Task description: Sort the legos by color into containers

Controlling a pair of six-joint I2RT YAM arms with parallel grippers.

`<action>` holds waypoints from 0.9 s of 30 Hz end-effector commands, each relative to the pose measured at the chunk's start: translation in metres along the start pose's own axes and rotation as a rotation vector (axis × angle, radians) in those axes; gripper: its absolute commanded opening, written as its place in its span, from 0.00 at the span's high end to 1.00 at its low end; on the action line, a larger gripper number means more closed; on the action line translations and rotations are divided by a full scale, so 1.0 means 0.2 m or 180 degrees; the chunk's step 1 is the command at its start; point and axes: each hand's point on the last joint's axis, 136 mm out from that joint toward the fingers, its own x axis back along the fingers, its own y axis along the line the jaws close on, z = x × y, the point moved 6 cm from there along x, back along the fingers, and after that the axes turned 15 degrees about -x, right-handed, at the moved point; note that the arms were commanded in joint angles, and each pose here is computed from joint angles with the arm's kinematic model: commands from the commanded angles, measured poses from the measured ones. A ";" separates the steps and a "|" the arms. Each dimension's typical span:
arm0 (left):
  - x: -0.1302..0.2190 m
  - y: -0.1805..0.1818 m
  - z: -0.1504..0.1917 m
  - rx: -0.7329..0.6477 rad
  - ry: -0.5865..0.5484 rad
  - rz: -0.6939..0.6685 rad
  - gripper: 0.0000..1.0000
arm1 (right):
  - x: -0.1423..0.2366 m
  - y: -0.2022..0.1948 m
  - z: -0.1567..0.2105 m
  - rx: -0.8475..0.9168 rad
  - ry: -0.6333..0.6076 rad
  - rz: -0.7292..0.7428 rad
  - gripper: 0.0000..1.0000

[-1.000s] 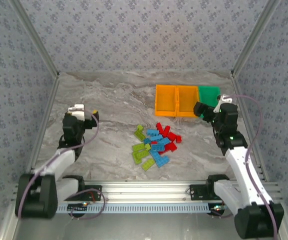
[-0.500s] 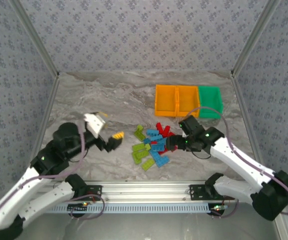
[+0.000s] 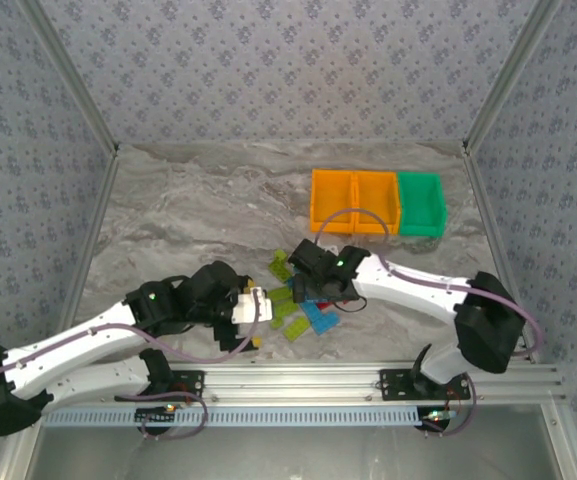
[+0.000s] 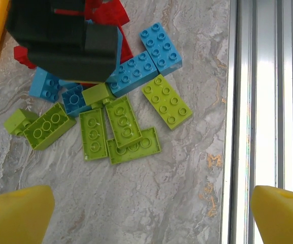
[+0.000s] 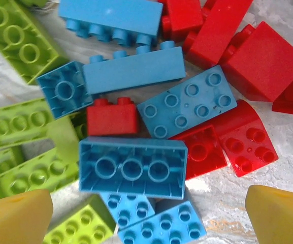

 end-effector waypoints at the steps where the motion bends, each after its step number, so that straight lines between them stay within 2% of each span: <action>1: 0.08 -0.03 -0.01 -0.0161 -0.0089 0.0026 0.01 | -0.07 0.03 -0.02 -0.0235 -0.0157 0.0118 0.00; 5: 0.11 -0.06 0.04 -0.0227 -0.0196 -0.0131 0.01 | -0.14 0.11 0.00 -0.0196 0.0032 0.0008 0.01; 10: 0.15 -0.06 0.03 -0.0282 -0.0407 -0.0328 0.01 | -0.18 0.12 -0.01 -0.0230 -0.0012 0.0147 0.22; 18: 0.16 -0.05 0.03 -0.0300 -0.0465 -0.0436 0.01 | -0.13 0.07 -0.01 -0.0273 -0.0132 0.0260 0.46; 22: 0.16 -0.04 0.02 -0.0304 -0.0513 -0.0525 0.01 | -0.01 0.04 -0.04 -0.0353 -0.0296 0.0123 0.51; 27: 0.18 -0.02 0.03 -0.0299 -0.0512 -0.0677 0.01 | 0.19 -0.06 -0.14 -0.0496 -0.0611 -0.0017 0.50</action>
